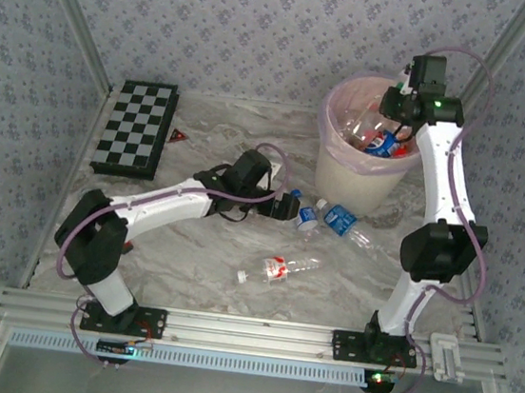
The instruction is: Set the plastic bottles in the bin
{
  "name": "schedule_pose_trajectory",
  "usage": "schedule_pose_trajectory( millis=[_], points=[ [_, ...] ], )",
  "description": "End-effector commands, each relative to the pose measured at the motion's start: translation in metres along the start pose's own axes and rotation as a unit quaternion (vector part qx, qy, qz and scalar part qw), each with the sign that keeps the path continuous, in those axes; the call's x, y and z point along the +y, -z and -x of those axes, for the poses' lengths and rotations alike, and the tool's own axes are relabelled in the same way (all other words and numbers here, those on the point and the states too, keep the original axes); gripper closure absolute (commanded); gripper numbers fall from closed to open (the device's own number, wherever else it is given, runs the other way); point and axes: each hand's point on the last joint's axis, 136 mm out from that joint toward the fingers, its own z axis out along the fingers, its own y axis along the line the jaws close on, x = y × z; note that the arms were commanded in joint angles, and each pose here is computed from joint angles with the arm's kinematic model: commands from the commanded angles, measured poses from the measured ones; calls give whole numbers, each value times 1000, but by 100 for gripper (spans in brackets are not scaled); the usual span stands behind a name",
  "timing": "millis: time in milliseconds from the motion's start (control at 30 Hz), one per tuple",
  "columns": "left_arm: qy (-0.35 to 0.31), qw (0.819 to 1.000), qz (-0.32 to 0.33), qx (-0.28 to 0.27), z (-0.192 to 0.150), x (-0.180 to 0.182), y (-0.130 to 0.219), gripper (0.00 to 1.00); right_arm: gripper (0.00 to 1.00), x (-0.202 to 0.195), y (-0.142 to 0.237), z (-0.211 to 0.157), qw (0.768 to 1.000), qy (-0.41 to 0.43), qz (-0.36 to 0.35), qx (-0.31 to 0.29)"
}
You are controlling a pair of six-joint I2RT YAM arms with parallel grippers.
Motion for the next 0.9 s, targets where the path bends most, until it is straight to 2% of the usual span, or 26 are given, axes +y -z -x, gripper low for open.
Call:
schedule_pose_trajectory(
  millis=[0,133,300,467,633,867],
  points=[
    [-34,999,18,12,-5,-16,4,1,55,-3,56,1,1000,11,0,-18],
    [-139,988,-6,60,-30,-32,5,1,42,-6,94,-15,999,-3,28,-21],
    [-286,944,-30,159,-87,-33,16,1,32,-17,130,-53,997,-53,62,-9],
    [-338,914,-61,214,-128,-33,19,1,24,-23,157,-83,992,-96,84,-10],
    [-373,892,-72,246,-157,-40,12,1,23,-27,171,-96,990,-112,88,-12],
    [-402,865,11,300,-177,-17,-5,1,22,-20,183,-92,986,-124,112,-26]
  ],
)
